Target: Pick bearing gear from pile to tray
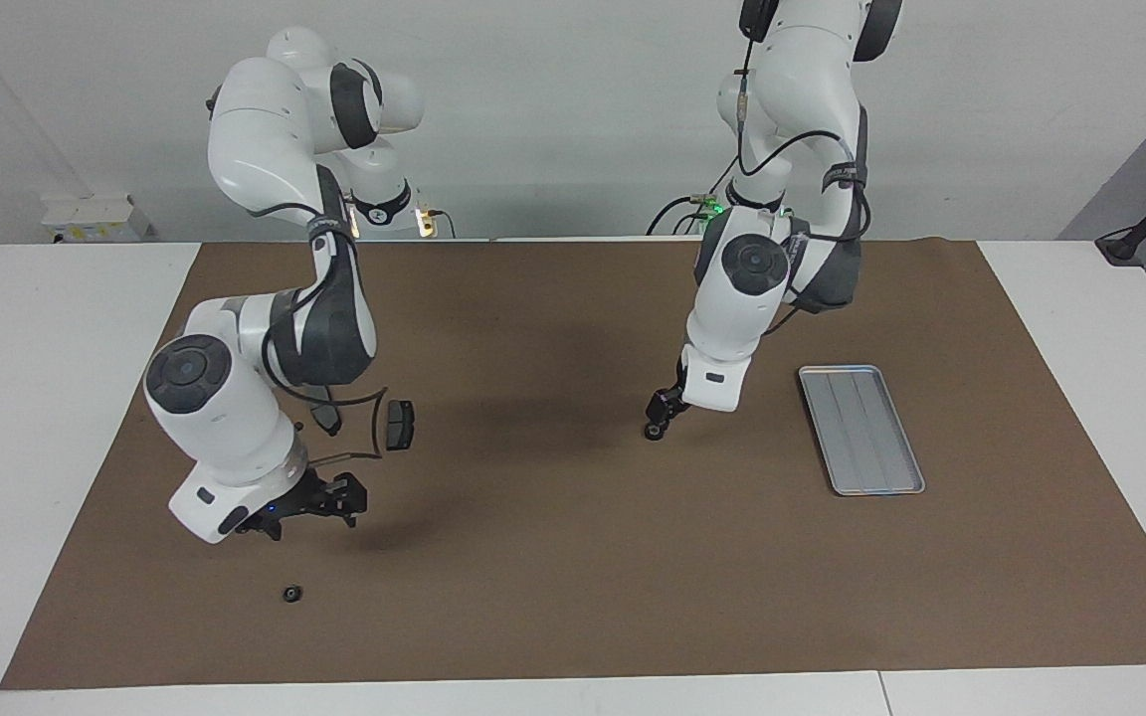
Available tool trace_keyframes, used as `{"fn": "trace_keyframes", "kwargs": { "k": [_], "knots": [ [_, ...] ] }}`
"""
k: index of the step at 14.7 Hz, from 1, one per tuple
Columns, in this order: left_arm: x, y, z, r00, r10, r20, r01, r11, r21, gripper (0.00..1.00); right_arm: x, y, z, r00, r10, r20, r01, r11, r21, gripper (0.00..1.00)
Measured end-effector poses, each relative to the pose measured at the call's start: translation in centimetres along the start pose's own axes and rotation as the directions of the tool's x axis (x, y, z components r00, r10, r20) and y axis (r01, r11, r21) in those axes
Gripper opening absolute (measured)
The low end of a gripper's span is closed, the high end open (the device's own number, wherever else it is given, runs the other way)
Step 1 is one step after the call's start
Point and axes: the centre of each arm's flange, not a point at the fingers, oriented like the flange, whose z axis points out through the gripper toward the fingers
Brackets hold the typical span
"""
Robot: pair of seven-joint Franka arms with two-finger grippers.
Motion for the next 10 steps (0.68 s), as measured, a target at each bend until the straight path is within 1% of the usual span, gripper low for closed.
{"fn": "trace_keyframes", "kwargs": {
  "k": [2, 5, 8, 10],
  "knots": [
    [-0.2, 0.0, 1.6, 1.000, 0.001, -0.004, -0.001, 1.000, -0.006, 1.00, 0.3, 0.2, 1.3, 1.000, -0.007, -0.005, 0.007, 1.000, 0.001, 1.00],
    [-2.1, 1.1, 2.9, 1.000, -0.003, 0.000, 0.003, 1.000, -0.009, 1.00, 0.8, 0.7, 3.8, 0.999, -0.035, -0.022, 0.035, 0.999, 0.000, 1.00],
    [-3.7, 1.6, 4.1, 1.000, -0.001, 0.007, 0.001, 1.000, 0.003, 1.00, 1.3, 1.6, 5.8, 0.995, -0.076, -0.057, 0.076, 0.997, -0.008, 1.00],
    [-4.1, 1.5, 5.1, 1.000, -0.006, -0.002, 0.006, 1.000, -0.006, 1.00, 1.5, 2.7, 7.6, 0.993, -0.092, -0.077, 0.091, 0.996, -0.014, 1.00]
  ]
}}
